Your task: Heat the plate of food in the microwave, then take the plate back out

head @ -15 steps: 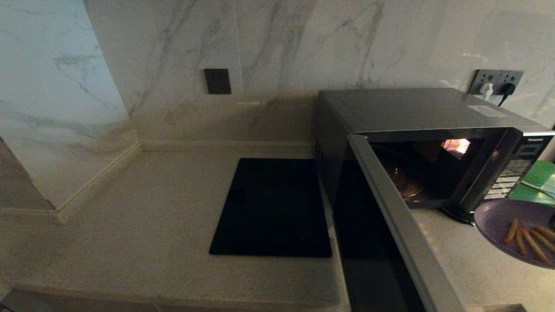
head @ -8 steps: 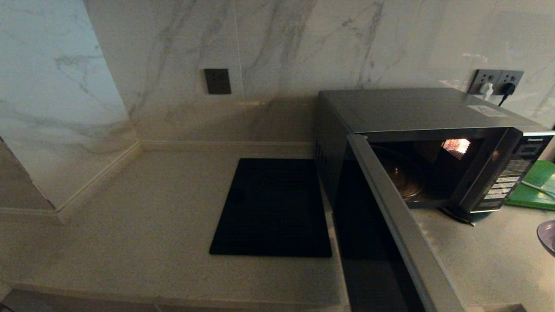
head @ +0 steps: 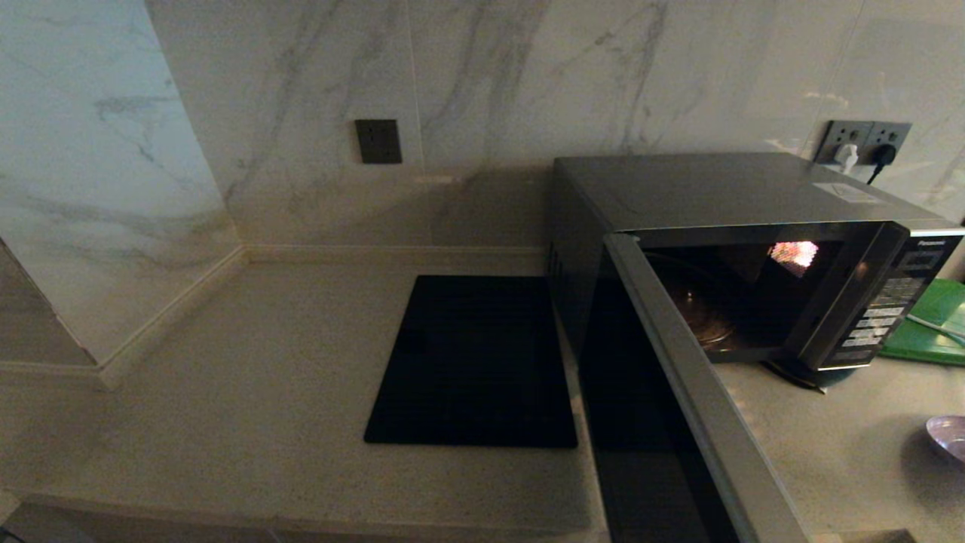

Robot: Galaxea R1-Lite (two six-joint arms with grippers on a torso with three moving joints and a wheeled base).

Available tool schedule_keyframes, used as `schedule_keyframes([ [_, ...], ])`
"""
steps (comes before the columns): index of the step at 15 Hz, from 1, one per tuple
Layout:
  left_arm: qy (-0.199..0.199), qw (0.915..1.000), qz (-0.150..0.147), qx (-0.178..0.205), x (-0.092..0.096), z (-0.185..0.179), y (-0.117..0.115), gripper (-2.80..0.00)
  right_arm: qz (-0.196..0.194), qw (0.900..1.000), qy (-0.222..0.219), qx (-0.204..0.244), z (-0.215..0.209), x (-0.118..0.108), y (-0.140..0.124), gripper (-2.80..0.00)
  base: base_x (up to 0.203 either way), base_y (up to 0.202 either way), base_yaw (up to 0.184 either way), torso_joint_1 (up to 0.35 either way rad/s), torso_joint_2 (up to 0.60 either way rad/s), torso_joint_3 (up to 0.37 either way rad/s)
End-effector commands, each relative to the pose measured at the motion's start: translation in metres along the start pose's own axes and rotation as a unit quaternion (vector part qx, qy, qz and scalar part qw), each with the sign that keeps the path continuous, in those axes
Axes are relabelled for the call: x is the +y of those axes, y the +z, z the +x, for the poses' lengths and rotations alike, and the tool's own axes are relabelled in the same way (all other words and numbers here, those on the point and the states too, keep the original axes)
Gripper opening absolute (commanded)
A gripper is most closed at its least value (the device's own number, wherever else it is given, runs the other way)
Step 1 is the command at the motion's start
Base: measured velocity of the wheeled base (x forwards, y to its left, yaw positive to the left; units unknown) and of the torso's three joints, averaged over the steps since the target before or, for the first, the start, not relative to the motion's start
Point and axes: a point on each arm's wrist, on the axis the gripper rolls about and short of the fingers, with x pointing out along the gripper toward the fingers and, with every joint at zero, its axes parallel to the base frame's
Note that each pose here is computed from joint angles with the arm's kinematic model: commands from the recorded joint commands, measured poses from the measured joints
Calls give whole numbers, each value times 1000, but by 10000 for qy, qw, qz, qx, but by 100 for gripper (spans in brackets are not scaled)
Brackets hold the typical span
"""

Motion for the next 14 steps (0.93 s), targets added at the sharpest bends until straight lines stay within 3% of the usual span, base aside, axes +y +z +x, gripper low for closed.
schedule_keyframes([
  [1,3,10000,-2,-1,0,0,0,-280,-41,9994,-315,152,30,5,-3,-280,0,0,0,0,0,0],
  [14,8,10000,-2,5,0,0,0,-280,-49,9992,-366,150,37,4,2,-280,0,0,0,0,0,0],
])
